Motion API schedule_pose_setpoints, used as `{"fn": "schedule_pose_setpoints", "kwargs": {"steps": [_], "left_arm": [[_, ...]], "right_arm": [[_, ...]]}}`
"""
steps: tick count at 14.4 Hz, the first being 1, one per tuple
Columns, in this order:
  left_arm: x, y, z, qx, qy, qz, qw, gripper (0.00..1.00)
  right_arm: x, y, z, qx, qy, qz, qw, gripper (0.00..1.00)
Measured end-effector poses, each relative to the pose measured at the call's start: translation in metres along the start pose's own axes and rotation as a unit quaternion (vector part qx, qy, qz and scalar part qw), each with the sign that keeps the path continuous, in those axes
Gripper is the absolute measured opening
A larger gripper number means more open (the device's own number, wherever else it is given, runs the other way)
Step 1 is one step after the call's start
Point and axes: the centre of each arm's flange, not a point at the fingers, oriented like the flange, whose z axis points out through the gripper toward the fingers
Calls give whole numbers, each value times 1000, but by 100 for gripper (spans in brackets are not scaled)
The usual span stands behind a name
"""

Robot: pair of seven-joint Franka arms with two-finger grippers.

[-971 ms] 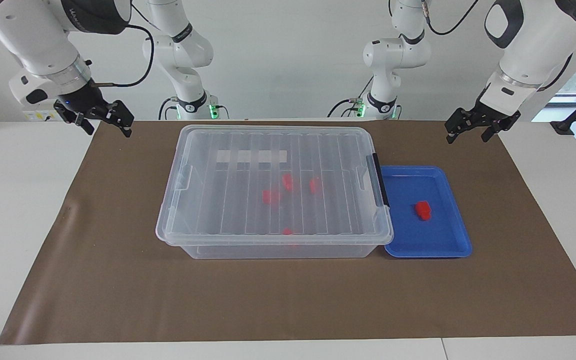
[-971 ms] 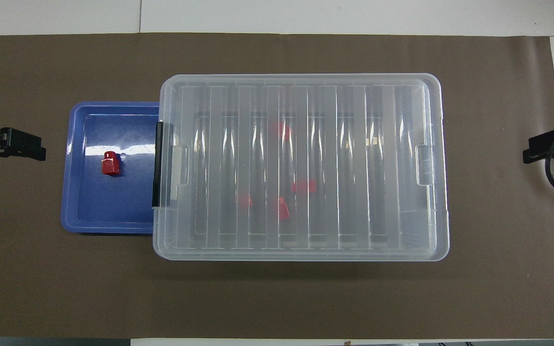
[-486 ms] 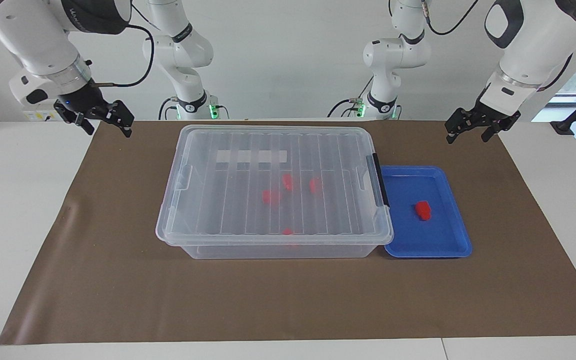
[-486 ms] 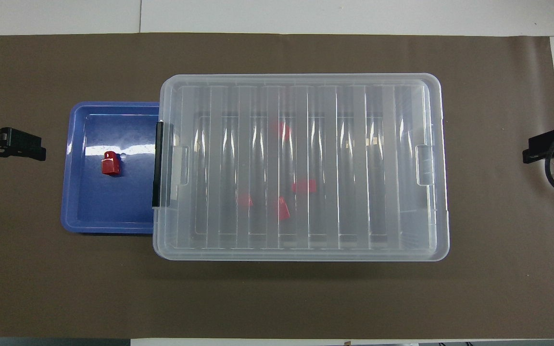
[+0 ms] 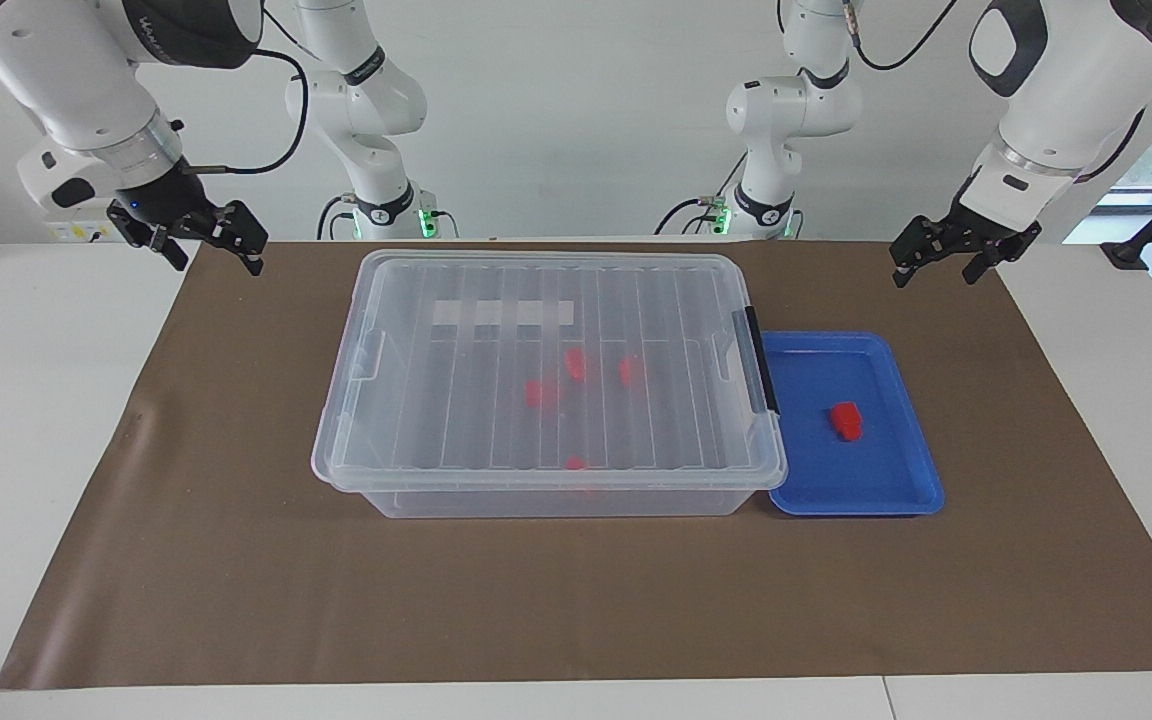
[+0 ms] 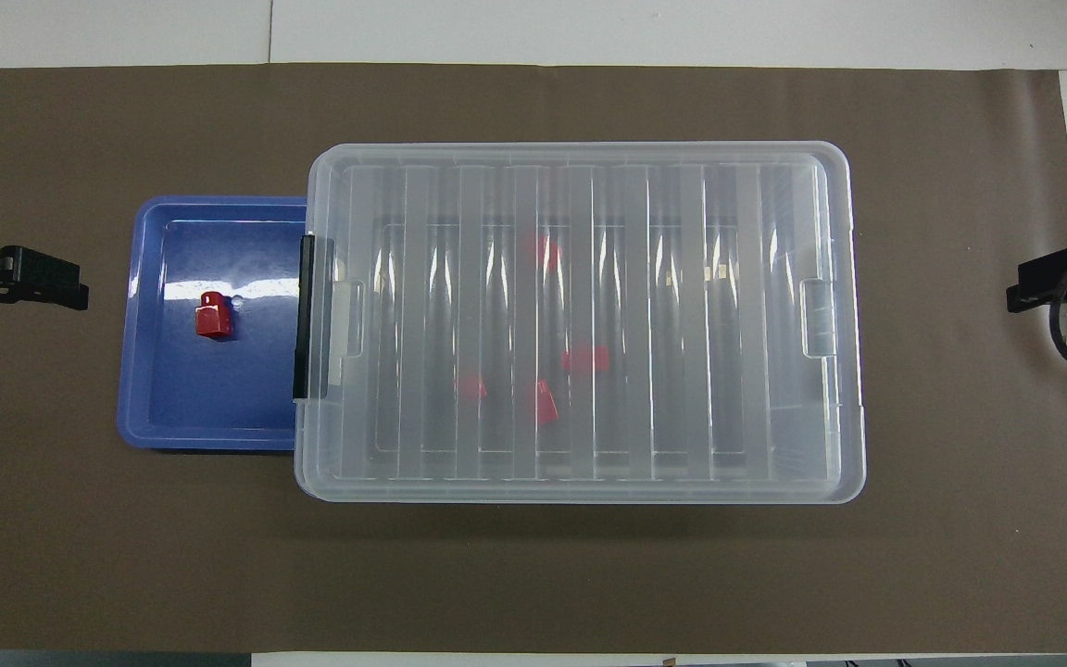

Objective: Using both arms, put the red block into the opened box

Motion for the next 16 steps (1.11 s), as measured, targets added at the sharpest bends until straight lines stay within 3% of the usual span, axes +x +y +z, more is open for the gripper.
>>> {"fn": "schedule_pose_setpoints", "kwargs": {"steps": [4, 9, 16], "left_arm": [[0, 0, 0, 0, 0, 0, 1000, 100], [0, 0, 0, 0, 0, 0, 1000, 100], [0, 0, 0, 0, 0, 0, 1000, 100]], "right_arm": [[8, -29, 20, 23, 17, 0, 1000, 100], [3, -108, 51, 14, 13, 3, 1000, 100], [17, -111, 108, -7, 5, -2, 1000, 100]]}}
